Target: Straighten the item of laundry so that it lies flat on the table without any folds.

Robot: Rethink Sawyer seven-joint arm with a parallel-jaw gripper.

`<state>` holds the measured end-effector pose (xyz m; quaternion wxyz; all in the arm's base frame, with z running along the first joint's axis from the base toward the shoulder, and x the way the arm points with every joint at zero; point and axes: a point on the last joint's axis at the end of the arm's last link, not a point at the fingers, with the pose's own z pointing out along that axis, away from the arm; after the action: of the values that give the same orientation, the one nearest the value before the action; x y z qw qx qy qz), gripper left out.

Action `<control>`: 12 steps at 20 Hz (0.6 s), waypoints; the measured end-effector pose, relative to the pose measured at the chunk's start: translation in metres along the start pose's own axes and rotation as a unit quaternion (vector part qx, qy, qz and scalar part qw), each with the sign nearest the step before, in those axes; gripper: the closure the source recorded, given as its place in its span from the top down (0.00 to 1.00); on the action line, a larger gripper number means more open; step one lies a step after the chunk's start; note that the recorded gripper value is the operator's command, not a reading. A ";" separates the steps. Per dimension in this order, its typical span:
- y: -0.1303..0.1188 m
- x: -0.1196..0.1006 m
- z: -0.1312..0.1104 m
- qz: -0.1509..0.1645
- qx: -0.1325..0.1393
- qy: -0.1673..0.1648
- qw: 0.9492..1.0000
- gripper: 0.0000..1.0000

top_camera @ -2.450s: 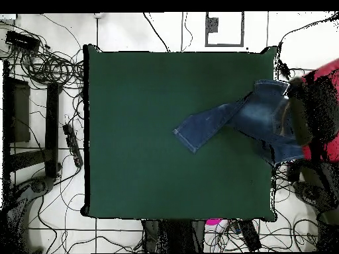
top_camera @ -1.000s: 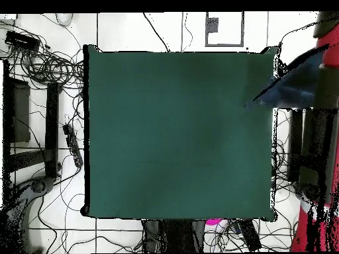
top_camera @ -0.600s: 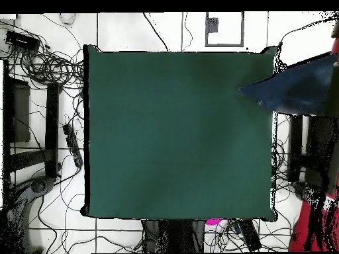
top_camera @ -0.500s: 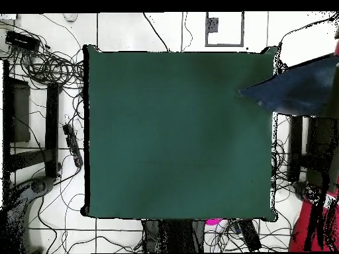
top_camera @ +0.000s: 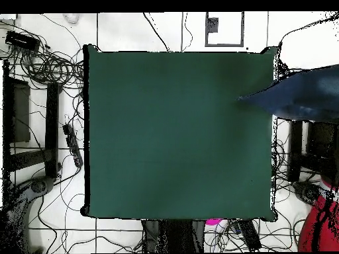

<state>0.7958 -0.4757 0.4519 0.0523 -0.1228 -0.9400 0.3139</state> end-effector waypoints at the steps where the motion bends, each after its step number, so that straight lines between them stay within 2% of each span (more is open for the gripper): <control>1: -0.004 0.001 0.017 0.004 -0.005 0.004 1.000 0.00; 4: -0.015 0.004 0.050 0.013 -0.015 0.014 1.000 0.00; 7: -0.025 0.009 0.073 0.022 -0.019 0.025 0.999 0.00; 12: -0.033 0.014 0.084 0.031 -0.018 0.032 0.999 0.00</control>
<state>0.7610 -0.5464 0.4050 0.0700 -0.1628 -0.9390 0.2947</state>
